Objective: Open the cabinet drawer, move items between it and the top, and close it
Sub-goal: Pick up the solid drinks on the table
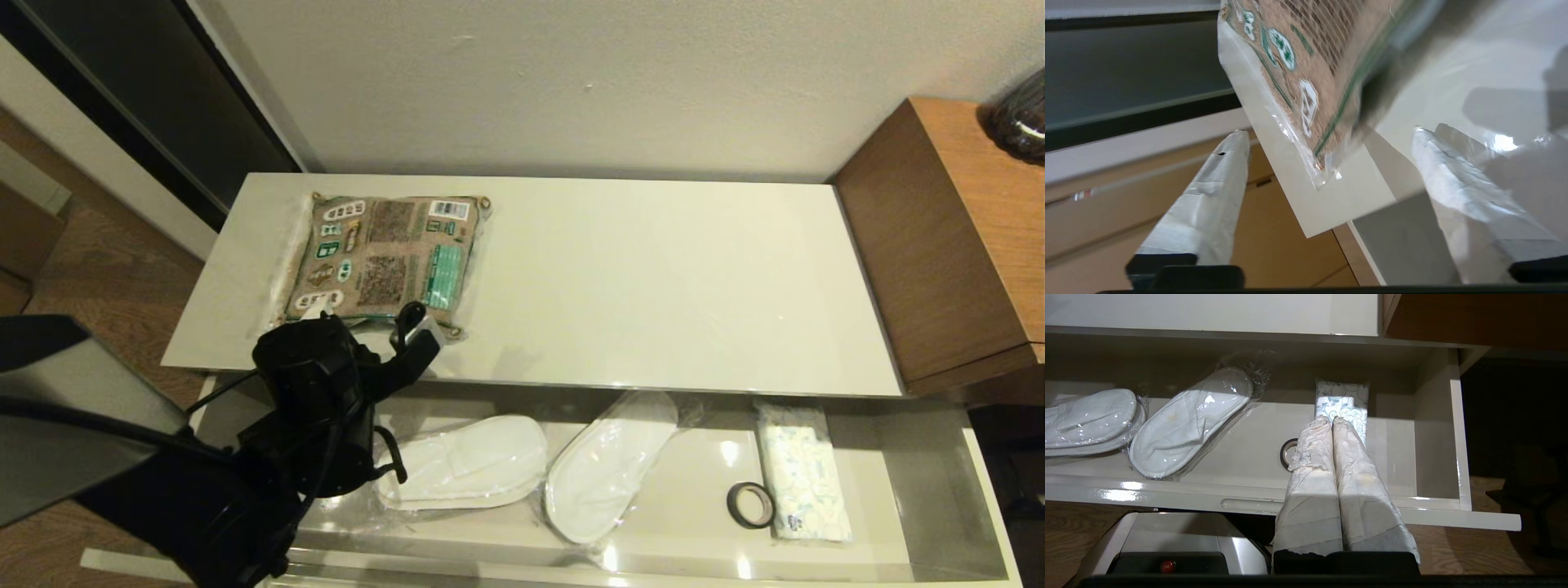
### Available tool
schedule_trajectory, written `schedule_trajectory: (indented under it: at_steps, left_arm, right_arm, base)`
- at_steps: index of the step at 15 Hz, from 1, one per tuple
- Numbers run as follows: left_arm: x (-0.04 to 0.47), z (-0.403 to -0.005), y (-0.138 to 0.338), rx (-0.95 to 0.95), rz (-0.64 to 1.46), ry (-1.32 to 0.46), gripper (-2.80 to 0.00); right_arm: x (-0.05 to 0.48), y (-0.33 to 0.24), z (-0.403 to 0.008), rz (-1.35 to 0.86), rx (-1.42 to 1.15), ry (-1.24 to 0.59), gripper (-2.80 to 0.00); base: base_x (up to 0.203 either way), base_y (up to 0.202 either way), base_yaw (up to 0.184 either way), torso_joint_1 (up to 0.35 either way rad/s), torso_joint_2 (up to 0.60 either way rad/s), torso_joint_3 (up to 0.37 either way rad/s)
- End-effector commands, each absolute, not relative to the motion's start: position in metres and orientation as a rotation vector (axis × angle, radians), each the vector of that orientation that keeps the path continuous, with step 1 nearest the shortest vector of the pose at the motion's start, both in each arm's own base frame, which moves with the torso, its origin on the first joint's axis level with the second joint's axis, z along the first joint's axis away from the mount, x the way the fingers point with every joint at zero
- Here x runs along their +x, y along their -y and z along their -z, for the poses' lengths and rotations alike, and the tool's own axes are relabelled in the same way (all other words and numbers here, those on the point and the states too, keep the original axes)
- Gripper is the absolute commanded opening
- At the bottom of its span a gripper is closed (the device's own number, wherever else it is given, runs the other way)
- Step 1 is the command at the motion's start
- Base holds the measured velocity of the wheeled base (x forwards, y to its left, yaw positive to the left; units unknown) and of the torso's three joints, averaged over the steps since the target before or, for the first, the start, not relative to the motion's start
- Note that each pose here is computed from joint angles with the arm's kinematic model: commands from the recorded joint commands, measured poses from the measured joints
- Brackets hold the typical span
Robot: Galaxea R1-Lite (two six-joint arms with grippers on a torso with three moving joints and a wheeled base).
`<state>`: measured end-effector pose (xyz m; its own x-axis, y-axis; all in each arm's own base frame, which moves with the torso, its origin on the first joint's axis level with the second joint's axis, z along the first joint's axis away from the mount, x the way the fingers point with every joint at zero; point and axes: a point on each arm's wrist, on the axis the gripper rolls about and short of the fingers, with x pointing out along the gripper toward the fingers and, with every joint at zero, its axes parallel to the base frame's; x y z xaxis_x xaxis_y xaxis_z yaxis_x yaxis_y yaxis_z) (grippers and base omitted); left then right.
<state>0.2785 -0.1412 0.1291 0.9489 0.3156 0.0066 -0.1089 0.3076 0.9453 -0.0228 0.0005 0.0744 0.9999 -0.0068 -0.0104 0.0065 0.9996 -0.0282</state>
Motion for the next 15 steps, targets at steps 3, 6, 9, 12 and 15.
schedule_trajectory:
  at_steps: [3, 6, 9, 12, 15]
  left_arm:
    - [0.288, -0.134, 0.157, 1.203, -0.31, -0.167, 0.0]
    - [0.29, -0.133, 0.17, 1.199, -0.291, -0.146, 0.0]
    - [0.306, -0.137, 0.185, 1.162, -0.302, -0.103, 0.0]
    - [0.312, -0.134, 0.185, 1.161, -0.303, -0.103, 0.0]
    - [0.32, -0.133, 0.185, 1.158, -0.31, -0.101, 0.0]
  right_arm:
    - [-0.023, -0.001, -0.074, 0.007, -0.029, -0.011, -2.8]
    - [-0.023, -0.001, -0.074, 0.007, -0.029, -0.012, -2.8]
    - [-0.023, -0.001, -0.074, 0.006, -0.029, -0.011, -2.8]
    - [-0.023, -0.001, -0.074, 0.006, -0.029, -0.012, -2.8]
    - [-0.023, -0.001, -0.074, 0.006, -0.029, -0.011, -2.8]
  base:
    - [0.0, 0.0, 0.0, 0.0, 0.0, 0.0]
    - [0.0, 0.0, 0.0, 0.0, 0.0, 0.0]
    - [0.0, 0.0, 0.0, 0.0, 0.0, 0.0]
    - [0.0, 0.0, 0.0, 0.0, 0.0, 0.0]
    - [0.0, 0.0, 0.0, 0.0, 0.0, 0.0]
